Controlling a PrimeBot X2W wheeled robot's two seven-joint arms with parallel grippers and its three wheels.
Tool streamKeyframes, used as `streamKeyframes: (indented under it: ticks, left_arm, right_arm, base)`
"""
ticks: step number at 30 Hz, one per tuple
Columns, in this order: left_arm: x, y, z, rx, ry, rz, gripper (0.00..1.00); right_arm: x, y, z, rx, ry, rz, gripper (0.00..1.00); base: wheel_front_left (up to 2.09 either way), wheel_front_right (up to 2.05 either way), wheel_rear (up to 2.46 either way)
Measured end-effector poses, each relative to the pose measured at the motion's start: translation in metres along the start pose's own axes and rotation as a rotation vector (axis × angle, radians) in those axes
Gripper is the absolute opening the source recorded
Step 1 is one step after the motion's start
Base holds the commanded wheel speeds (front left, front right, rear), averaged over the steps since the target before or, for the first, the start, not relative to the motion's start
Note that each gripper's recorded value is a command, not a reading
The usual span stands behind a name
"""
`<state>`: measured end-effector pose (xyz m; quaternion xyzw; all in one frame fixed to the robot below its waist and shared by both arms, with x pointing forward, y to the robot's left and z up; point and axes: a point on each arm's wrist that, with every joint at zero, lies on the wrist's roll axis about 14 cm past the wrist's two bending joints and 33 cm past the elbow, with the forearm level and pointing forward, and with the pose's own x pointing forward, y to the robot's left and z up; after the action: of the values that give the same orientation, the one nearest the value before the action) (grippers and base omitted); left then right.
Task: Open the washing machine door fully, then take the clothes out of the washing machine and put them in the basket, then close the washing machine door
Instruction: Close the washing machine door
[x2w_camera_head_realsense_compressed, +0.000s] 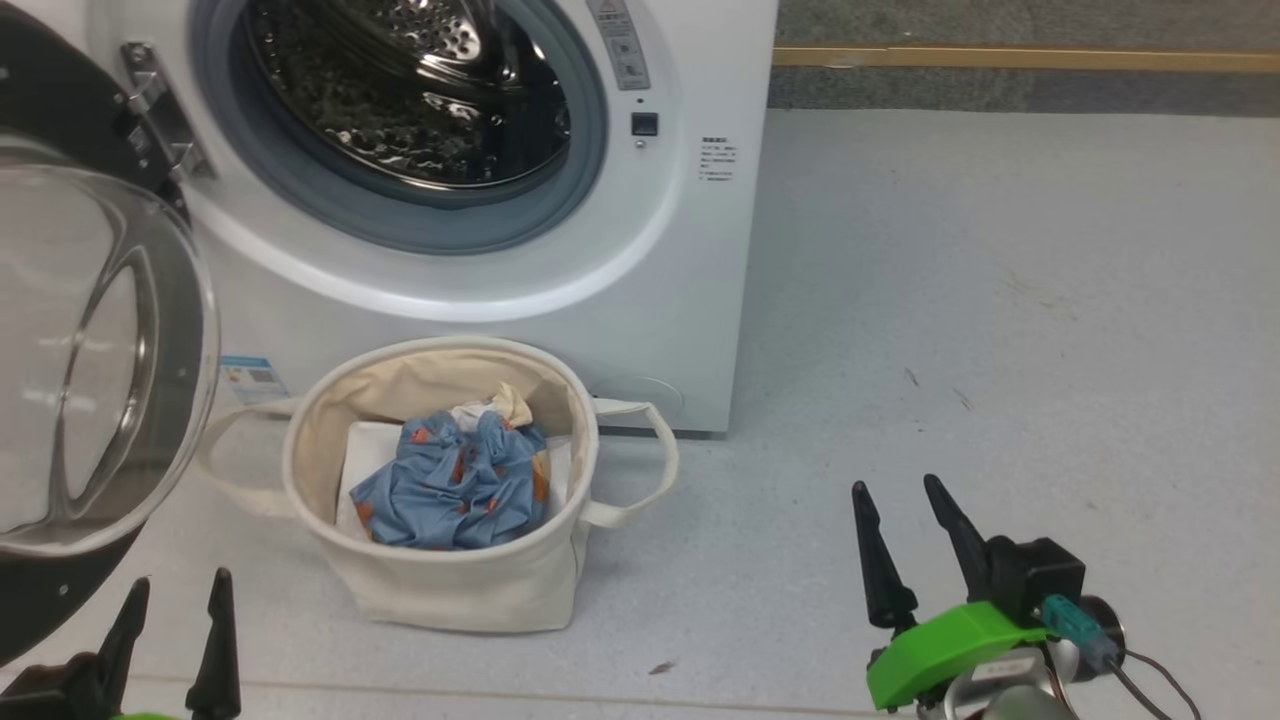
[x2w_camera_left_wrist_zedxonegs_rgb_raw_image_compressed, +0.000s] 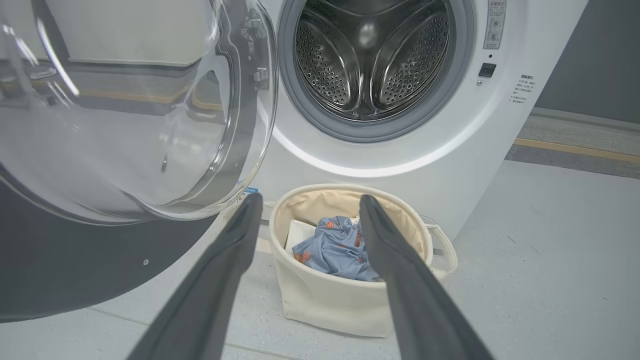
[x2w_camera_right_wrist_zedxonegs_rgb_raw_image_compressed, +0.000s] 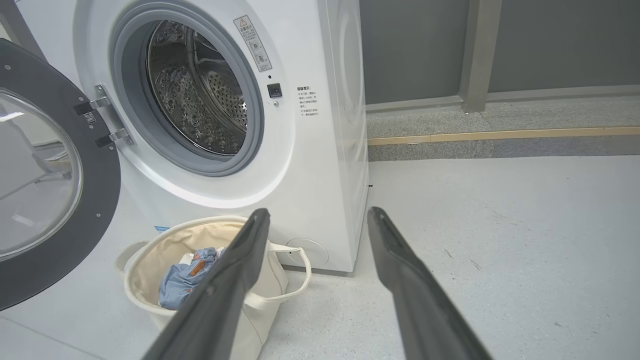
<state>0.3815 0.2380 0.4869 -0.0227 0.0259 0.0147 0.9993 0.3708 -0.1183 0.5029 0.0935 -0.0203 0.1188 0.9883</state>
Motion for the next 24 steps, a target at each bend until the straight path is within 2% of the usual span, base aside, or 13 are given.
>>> streamKeyframes:
  ticks: [11,24]
  left_arm:
    - [-0.023,0.041,0.009,-0.026,-0.037,0.139,1.0]
    - [-0.082,0.104,0.012,-0.038,-0.064,0.36,1.0]
  right_arm:
    - [0.015,0.034,-0.006,0.012,0.017,0.109,1.0]
    - [0.033,0.098,-0.014,0.025,0.044,0.301,1.0]
  base:
    - [0.0,0.0,0.0]
    - [0.0,0.0,0.0]
